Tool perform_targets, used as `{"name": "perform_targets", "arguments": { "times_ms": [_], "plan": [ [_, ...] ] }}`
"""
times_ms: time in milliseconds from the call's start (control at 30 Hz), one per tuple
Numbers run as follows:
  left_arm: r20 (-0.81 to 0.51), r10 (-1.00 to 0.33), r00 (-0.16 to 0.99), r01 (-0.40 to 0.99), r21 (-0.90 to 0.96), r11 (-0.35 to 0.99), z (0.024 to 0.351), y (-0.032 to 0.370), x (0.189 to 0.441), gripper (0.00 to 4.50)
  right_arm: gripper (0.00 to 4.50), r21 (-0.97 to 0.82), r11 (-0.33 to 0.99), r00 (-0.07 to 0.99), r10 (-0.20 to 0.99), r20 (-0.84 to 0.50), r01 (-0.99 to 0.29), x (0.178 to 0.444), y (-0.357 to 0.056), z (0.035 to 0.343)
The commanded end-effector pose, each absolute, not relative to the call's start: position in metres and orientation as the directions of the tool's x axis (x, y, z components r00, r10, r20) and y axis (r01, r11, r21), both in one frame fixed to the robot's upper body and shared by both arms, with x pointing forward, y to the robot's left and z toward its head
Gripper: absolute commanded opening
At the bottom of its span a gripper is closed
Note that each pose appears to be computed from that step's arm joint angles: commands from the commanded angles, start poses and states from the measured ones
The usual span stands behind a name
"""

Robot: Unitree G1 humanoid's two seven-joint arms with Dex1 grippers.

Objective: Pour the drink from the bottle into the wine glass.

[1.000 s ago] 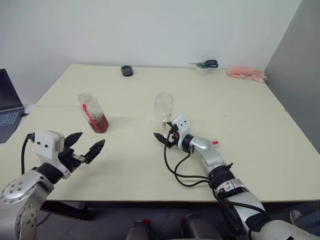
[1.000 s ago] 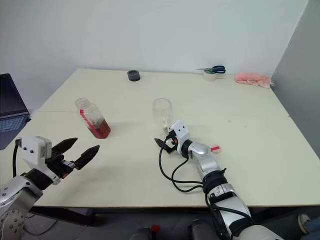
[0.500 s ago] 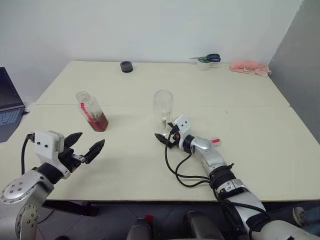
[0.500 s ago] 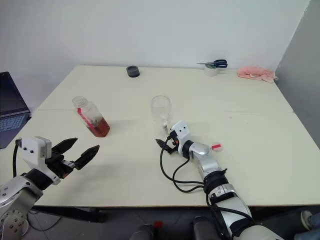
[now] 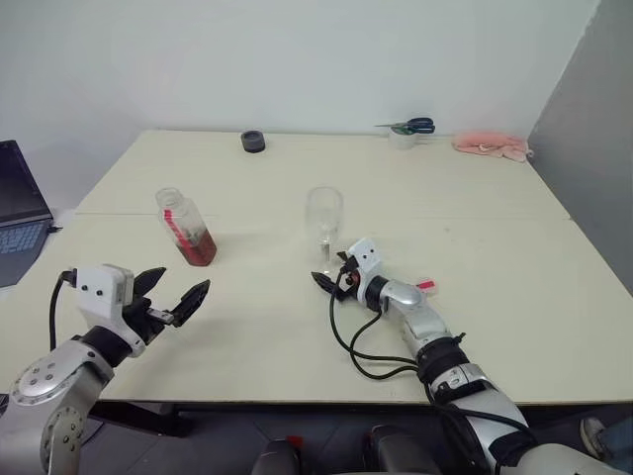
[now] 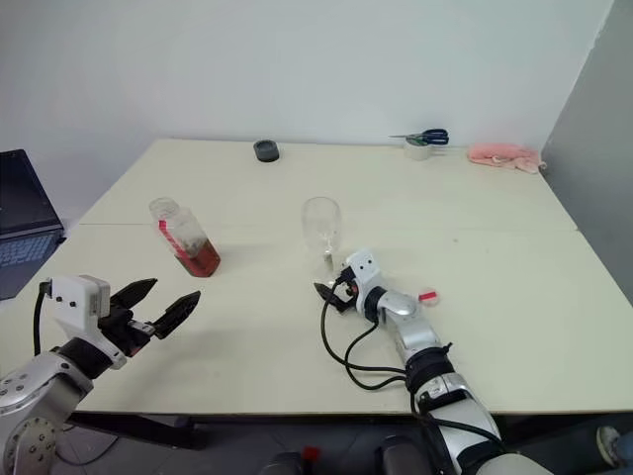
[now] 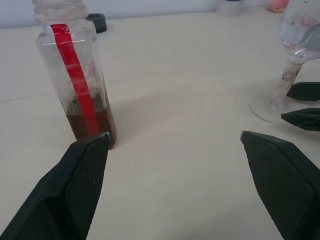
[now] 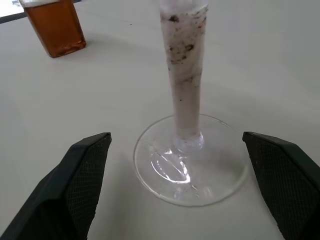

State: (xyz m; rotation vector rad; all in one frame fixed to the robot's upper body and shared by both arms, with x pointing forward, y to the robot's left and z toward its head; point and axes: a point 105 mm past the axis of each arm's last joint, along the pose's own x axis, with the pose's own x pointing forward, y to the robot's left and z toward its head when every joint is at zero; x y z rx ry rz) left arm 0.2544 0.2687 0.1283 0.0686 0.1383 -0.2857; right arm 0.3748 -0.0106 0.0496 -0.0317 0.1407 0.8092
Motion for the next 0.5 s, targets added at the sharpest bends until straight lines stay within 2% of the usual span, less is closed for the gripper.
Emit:
{"name": "perform_targets", "arguments": {
  "times_ms": [33,200,500],
  "plan": [
    [-0.038,-0.295,0.955,0.297,0.056,0.953,0.155,0.273,0.262,4.50,4.48,-0.101,0.586,0.594,0.800,-0.085,-0.804,0.361,-0.046,0.123],
    [-0.034,-0.288,0.957,0.290,0.065,0.955,0.155,0.275,0.263,4.50,4.48,-0.115,0.569,0.579,0.808,-0.110,-0.815,0.355,-0.051,0.121],
    [-0.006,-0.228,0.974,0.228,0.089,0.970,0.158,0.287,0.262,4.50,4.48,-0.179,0.509,0.531,0.841,-0.106,-0.842,0.339,-0.070,0.156]
  ]
}}
